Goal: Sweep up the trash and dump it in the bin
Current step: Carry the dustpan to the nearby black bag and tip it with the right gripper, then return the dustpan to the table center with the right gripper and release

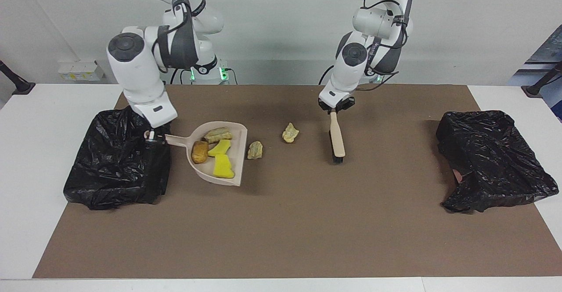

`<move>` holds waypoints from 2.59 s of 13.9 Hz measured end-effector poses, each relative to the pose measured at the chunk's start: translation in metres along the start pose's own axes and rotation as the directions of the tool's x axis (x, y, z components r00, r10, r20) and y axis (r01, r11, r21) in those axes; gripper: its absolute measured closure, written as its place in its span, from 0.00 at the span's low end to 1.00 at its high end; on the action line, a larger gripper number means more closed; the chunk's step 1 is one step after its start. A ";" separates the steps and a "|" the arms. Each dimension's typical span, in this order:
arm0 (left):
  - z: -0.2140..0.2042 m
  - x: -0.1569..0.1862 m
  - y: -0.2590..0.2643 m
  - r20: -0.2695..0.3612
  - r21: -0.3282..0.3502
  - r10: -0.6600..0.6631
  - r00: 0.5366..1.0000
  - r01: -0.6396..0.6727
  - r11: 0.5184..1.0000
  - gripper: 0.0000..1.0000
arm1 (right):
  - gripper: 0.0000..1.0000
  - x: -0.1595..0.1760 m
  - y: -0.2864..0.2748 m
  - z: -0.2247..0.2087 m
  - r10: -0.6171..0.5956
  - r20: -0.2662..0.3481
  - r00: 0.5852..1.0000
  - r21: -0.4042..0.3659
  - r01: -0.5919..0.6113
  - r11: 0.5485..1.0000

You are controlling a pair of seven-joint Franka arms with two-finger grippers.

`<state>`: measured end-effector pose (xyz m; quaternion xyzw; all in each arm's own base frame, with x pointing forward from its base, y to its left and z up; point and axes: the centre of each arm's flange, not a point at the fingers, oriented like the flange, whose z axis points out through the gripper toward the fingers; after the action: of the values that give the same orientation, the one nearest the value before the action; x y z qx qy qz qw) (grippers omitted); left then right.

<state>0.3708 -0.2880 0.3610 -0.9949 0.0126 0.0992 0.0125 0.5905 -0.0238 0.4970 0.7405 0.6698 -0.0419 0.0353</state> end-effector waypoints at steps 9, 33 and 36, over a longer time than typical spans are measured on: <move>0.046 -0.093 0.058 -0.067 -0.005 -0.072 0.995 0.072 0.997 0.73 | 0.69 -0.243 -0.038 -0.003 0.006 0.073 0.997 -0.045 -0.003 0.999; -0.111 0.138 -0.227 -0.183 -0.134 -0.049 0.982 0.024 0.991 0.00 | 0.69 -0.124 -0.044 -0.096 0.046 0.689 0.723 -0.051 -0.015 0.999; -0.138 0.142 -0.260 -0.201 -0.140 -0.060 0.978 0.032 0.990 0.00 | 0.69 -0.080 -0.040 -0.092 0.179 0.599 0.781 -0.157 -0.105 0.982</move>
<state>0.5443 -0.0348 0.4744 -0.9984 -0.0159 -0.0035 -0.0545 0.5439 -0.0886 0.5971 0.7324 0.5660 -0.2370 0.2951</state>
